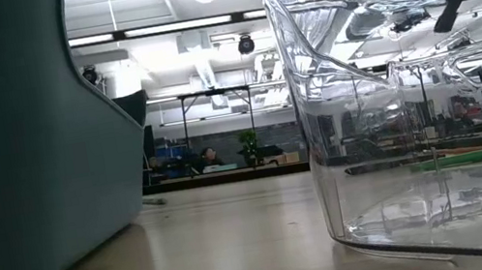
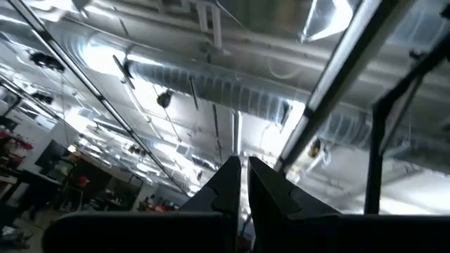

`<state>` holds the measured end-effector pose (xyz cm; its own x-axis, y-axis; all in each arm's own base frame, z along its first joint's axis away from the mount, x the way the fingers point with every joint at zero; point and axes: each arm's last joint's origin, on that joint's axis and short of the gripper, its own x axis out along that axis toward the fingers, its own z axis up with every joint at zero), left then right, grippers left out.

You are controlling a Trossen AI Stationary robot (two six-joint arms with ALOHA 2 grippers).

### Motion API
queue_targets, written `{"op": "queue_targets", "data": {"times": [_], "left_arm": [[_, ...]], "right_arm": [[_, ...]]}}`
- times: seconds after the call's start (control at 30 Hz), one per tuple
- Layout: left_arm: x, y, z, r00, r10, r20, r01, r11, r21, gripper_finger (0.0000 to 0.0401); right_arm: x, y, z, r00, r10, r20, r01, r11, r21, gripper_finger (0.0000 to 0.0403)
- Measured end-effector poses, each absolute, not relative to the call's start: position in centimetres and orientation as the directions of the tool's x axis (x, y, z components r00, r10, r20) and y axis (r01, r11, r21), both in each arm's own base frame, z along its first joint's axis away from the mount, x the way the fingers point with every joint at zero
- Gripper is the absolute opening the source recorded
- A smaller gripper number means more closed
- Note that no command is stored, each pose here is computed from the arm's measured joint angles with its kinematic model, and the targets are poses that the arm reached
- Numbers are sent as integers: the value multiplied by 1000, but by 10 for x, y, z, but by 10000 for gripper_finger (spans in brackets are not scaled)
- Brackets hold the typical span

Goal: Sort pens & pencils
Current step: Put the dark orange pencil into the blue bin

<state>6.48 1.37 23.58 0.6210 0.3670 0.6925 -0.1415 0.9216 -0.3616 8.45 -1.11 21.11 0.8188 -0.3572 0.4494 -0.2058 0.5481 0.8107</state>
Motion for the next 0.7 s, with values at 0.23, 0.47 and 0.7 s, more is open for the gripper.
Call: {"op": "queue_targets", "data": {"times": [0.23,0.47,0.7], "left_arm": [[63,14,237,603,388,697,-213,921,-327,10],[62,17,236,567,481,669,-384,873,-302,2],[55,18,258,549,528,648,-476,835,-277,2]], "right_arm": [[76,-13,225,726,-432,534,-214,597,774,0],[57,-13,254,571,-446,689,-284,680,676,0],[34,-10,311,543,-332,772,-199,842,502,0]]}}
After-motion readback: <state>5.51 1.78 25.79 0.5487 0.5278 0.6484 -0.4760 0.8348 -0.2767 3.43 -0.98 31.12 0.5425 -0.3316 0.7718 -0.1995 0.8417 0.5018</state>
